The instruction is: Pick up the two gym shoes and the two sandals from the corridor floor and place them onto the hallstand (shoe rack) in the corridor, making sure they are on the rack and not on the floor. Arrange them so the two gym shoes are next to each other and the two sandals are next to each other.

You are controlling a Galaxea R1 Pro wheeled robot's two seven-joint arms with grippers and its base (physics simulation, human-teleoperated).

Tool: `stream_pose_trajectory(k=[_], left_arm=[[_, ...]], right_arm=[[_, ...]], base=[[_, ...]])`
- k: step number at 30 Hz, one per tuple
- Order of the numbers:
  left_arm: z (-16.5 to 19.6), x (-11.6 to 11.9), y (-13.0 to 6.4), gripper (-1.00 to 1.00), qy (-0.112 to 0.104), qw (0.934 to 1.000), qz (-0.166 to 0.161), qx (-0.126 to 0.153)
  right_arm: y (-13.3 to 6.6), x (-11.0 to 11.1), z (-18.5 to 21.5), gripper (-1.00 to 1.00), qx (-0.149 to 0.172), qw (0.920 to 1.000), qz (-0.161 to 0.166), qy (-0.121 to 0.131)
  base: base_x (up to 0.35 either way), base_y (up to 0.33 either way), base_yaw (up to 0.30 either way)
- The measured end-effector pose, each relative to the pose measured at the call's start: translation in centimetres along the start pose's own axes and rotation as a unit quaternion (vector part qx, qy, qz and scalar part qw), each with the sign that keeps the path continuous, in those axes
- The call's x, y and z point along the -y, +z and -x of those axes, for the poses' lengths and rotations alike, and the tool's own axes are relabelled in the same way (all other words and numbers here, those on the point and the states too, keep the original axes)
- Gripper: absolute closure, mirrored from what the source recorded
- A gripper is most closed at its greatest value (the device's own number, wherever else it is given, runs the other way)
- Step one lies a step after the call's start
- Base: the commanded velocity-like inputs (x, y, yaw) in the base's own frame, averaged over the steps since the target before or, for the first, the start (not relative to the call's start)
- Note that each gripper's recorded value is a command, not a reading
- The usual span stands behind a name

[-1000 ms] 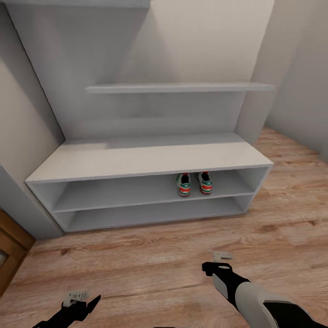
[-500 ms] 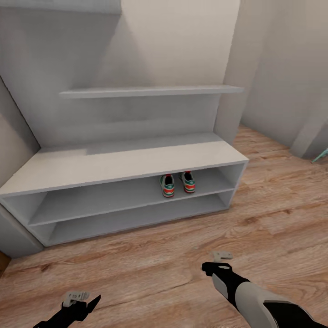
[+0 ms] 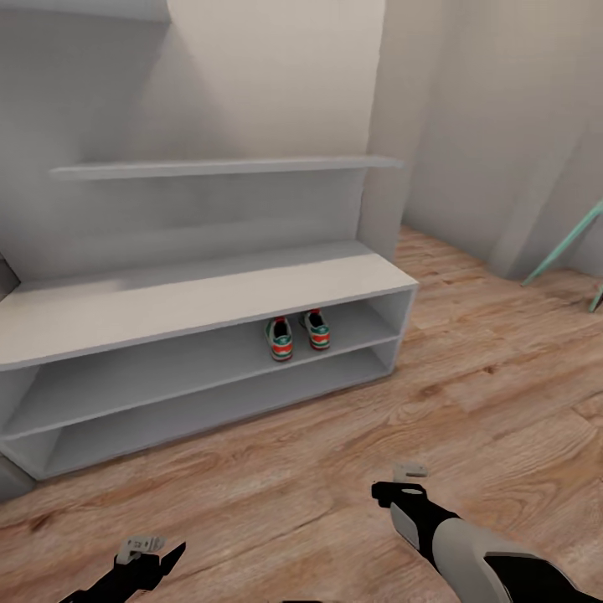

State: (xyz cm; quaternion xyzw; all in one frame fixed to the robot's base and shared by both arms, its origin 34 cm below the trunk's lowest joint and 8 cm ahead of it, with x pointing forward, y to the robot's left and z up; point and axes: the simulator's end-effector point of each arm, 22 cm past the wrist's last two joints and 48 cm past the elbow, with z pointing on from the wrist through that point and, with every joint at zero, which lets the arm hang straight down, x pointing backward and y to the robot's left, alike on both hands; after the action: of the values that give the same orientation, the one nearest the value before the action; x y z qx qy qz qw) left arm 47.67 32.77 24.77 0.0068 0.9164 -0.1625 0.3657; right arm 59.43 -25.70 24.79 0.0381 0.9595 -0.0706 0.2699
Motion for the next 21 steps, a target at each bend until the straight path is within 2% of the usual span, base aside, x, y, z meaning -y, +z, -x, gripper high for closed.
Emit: stream_pose_trajectory(k=[21], left_arm=[[0.8, 0.1, 0.0, -1.00, 0.004, 0.9999, -0.001, 0.012]], right_arm=[[-0.4, 0.0, 0.9, -1.00, 0.013, 0.9999, 0.001, 0.002]], base=[[0.000, 0.000, -0.241]])
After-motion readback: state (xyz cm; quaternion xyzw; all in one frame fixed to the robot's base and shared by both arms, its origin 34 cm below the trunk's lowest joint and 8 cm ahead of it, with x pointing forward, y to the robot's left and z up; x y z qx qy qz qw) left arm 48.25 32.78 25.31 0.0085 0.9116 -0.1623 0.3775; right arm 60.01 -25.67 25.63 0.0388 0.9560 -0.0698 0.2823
